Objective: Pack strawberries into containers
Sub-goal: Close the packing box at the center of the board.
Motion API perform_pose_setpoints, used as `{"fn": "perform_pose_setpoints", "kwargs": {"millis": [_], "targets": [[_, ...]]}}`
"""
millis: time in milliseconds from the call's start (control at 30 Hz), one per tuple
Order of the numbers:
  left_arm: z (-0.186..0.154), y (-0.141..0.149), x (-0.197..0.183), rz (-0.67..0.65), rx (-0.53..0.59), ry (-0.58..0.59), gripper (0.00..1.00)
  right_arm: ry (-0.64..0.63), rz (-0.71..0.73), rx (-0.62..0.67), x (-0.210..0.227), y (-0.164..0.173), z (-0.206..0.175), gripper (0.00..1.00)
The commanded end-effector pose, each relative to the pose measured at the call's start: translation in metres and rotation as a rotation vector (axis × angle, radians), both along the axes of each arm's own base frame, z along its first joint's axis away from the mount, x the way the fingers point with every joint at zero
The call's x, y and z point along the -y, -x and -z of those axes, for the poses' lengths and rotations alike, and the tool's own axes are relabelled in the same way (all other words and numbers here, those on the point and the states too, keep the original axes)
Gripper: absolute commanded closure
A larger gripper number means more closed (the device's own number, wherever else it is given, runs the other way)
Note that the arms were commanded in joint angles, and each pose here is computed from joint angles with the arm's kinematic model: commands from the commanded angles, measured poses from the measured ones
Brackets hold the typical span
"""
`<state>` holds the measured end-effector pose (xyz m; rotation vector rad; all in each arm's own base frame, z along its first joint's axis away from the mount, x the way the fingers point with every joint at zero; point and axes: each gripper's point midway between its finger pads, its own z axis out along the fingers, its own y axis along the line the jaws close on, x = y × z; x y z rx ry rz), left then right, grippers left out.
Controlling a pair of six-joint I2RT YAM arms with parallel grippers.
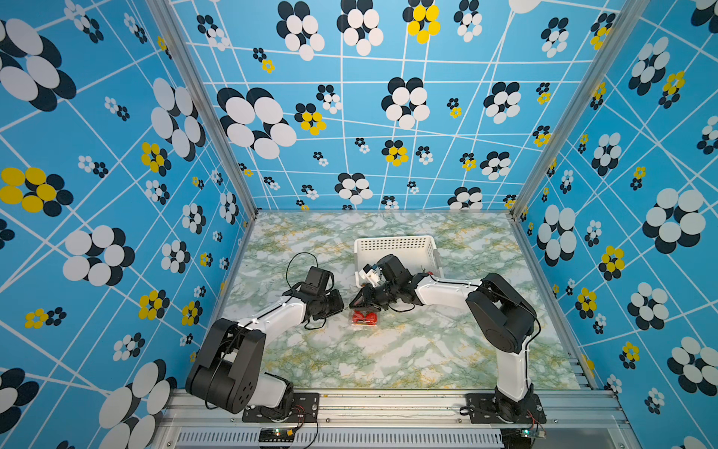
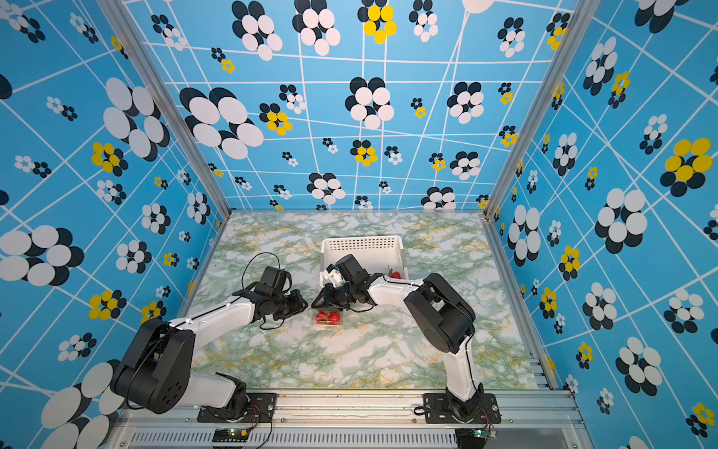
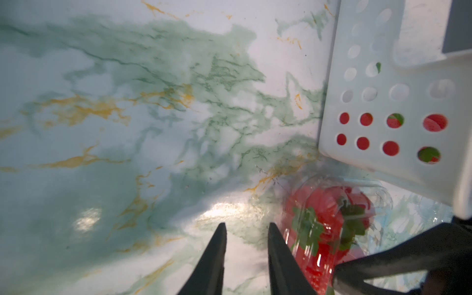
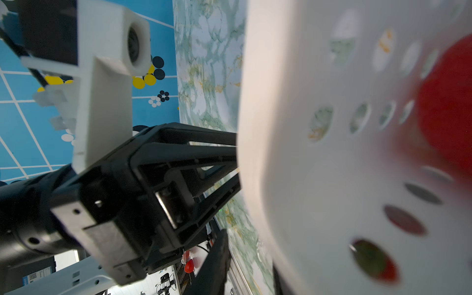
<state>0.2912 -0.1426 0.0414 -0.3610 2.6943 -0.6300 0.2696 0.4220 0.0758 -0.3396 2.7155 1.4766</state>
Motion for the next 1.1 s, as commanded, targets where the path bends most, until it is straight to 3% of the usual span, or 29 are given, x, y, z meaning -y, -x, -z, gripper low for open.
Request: {"fn": "perform_pose_setpoints", "kwargs": {"millis": [0,367,1067], "targets": [[-0.009,-0.012,0.001,0.004,0.04,0.008,0.68,0.016,-0.014,-0.028,-0.004,0.004,0.01,0.7],[-0.011,-0.015,0.006,0.019,0.053,0.038,0.66,0.049,-0.007,-0.059,-0.005,0.003,0.026,0.73],[-0.008,-0.027,0.016,0.035,0.098,0.099,0.64,0.026,-0.022,-0.049,-0.009,0.0,0.02,0.77]]}}
